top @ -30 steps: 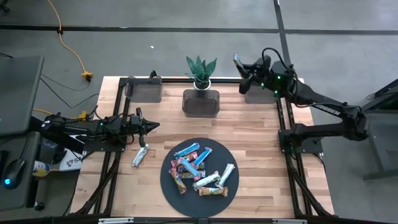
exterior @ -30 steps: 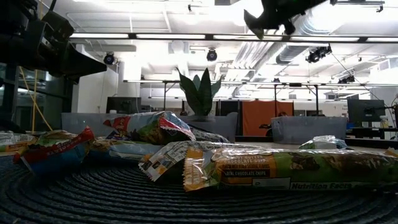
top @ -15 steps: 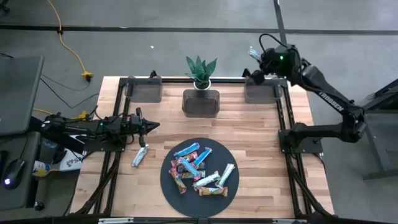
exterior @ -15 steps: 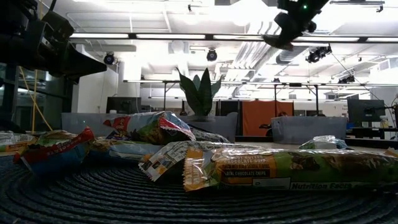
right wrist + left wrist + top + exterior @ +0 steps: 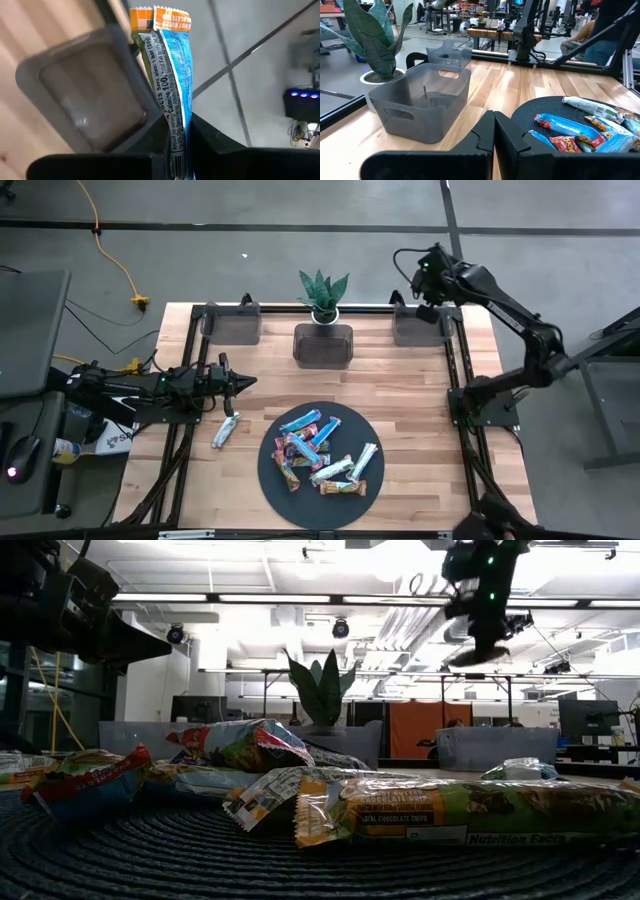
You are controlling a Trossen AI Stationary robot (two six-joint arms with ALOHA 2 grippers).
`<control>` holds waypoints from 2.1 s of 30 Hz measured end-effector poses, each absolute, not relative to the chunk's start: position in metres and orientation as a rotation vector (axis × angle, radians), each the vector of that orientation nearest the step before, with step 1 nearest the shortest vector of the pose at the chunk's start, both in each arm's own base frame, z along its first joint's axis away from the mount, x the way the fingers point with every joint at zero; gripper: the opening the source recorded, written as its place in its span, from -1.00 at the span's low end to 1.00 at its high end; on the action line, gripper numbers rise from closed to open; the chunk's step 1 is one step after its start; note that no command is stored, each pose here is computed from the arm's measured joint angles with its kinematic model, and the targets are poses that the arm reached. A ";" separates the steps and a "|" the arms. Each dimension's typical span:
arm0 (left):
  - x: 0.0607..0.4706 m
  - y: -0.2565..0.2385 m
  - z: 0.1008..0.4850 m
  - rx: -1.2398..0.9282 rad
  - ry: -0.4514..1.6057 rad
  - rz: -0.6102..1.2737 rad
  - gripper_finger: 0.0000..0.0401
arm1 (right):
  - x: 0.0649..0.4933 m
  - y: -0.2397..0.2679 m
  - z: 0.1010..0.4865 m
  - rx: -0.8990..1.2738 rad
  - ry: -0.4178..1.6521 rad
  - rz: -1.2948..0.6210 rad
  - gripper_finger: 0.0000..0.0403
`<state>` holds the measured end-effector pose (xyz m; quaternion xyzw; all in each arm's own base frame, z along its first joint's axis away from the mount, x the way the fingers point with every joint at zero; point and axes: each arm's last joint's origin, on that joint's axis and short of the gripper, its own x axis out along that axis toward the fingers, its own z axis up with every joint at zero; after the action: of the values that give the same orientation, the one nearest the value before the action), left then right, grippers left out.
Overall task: Pick and place Granola Bars by type
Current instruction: Put the yellow granola bar into the right black bin
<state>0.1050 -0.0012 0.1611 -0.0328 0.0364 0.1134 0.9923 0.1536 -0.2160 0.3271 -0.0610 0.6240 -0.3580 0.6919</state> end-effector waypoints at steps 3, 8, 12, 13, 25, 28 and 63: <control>0.105 -0.001 0.161 -0.066 0.073 0.228 -0.99 | 0.159 -0.223 0.313 -0.130 1.479 -0.741 -0.82; 0.105 -0.001 0.161 -0.066 0.073 0.227 -0.99 | 0.167 -0.233 0.291 -0.104 1.590 -0.654 -0.84; 0.105 -0.001 0.161 -0.066 0.073 0.228 -0.99 | 0.170 -0.236 0.275 -0.067 1.682 -0.578 -0.81; 0.105 -0.001 0.161 -0.066 0.073 0.227 -0.99 | 0.170 -0.237 0.271 -0.058 1.702 -0.559 -0.80; 0.105 -0.001 0.161 -0.066 0.073 0.228 -0.99 | 0.173 -0.236 0.245 0.025 1.775 -0.357 -0.82; 0.105 -0.001 0.161 -0.066 0.073 0.227 -0.99 | 0.172 -0.234 0.237 0.022 1.782 -0.318 -0.80; 0.105 -0.001 0.161 -0.066 0.073 0.228 -0.99 | 0.170 -0.234 0.183 0.010 1.653 -0.567 -0.45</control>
<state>0.1050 -0.0012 0.1611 -0.0328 0.0366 0.1135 0.9923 0.1700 -0.2339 0.1828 0.0042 0.7251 -0.2490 0.6420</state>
